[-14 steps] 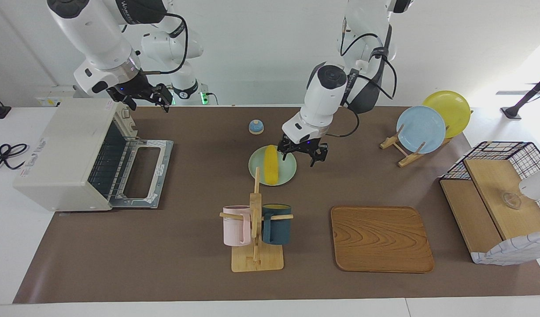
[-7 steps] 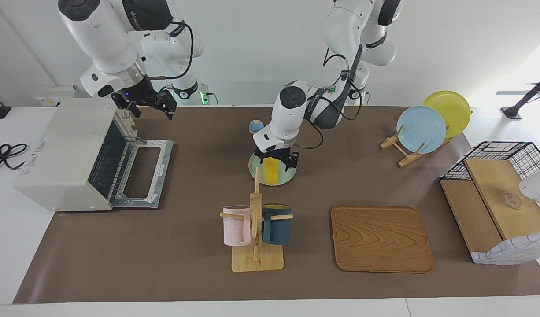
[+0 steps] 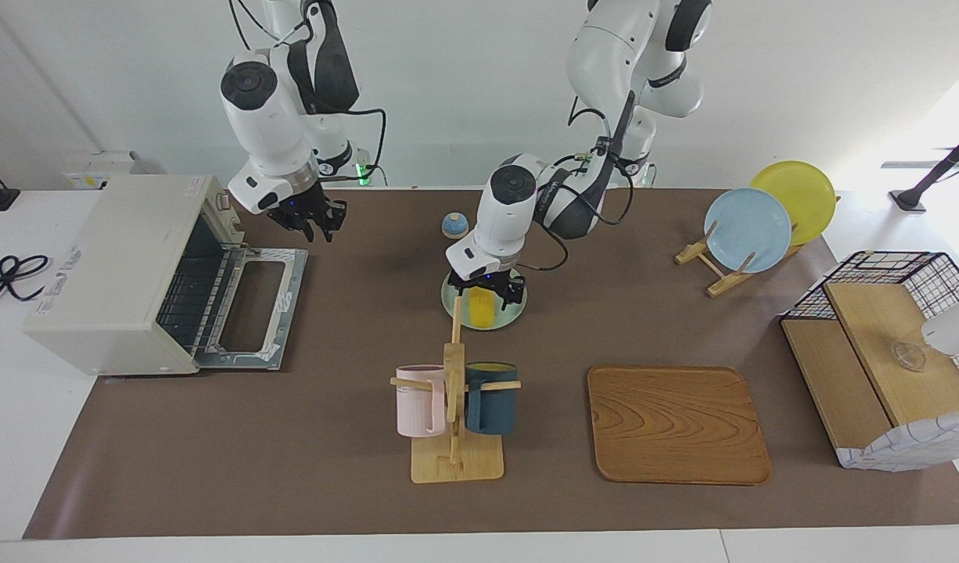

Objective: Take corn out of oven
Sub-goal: 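Grasp the yellow corn with the left gripper while the right gripper withdraws, then carry the corn onto the wooden tray with the left gripper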

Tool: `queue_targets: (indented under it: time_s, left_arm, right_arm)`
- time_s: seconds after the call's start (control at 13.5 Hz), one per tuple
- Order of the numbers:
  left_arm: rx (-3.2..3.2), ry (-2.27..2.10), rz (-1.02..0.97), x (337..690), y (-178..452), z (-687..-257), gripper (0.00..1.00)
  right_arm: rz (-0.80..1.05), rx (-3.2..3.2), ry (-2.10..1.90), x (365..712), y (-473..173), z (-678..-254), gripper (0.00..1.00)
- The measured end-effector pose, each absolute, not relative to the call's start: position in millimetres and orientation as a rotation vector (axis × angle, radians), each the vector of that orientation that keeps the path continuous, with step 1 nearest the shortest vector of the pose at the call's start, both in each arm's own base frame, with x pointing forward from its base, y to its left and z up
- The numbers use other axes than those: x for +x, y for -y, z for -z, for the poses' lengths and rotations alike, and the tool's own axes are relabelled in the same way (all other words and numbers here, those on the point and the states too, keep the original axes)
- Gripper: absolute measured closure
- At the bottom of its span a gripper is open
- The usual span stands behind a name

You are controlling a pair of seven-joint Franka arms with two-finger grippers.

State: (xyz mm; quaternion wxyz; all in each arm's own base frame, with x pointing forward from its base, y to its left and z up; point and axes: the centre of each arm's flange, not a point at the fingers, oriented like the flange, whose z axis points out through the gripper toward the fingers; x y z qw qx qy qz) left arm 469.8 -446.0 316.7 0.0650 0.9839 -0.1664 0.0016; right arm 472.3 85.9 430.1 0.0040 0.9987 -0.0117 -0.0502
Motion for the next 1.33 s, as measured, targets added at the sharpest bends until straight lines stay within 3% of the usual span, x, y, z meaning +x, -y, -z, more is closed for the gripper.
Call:
queue_targets:
  time_s: [0.15, 0.3, 0.37, 0.44, 0.67, 1.04, 1.33]
  left_arm:
    - [2.973, 0.493, -0.005, 462.0, 445.7, -305.0, 0.00]
    - [2.974, 0.473, -0.011, 461.2, 445.6, -303.3, 0.00]
    - [2.975, 0.462, -0.012, 461.3, 445.6, -303.5, 0.06]
    - [2.976, 0.454, -0.012, 461.3, 445.6, -303.5, 0.06]
    - [2.978, 0.442, -0.012, 461.6, 445.5, -304.1, 0.42]
    - [2.997, 0.393, 0.009, 478.1, 437.3, -327.0, 0.44]
    - [3.033, 0.238, 0.019, 546.4, 361.8, -422.0, 0.44]
  right_arm:
    - [0.117, 3.114, -0.006, 472.7, -89.5, -381.1, 0.99]
    - [0.119, 3.080, -0.037, 473.9, -84.3, -348.2, 0.99]
    - [0.127, 3.064, -0.044, 472.9, -78.0, -336.3, 0.99]
    - [0.122, 3.057, -0.044, 470.4, -71.9, -326.1, 0.99]
    - [0.122, 3.052, -0.033, 457.4, -60.2, -304.4, 0.99]
    - [0.162, 3.046, 0.008, 442.3, -45.1, -293.4, 0.99]
    - [0.171, 3.041, 0.012, 438.2, -41.7, -291.7, 0.99]
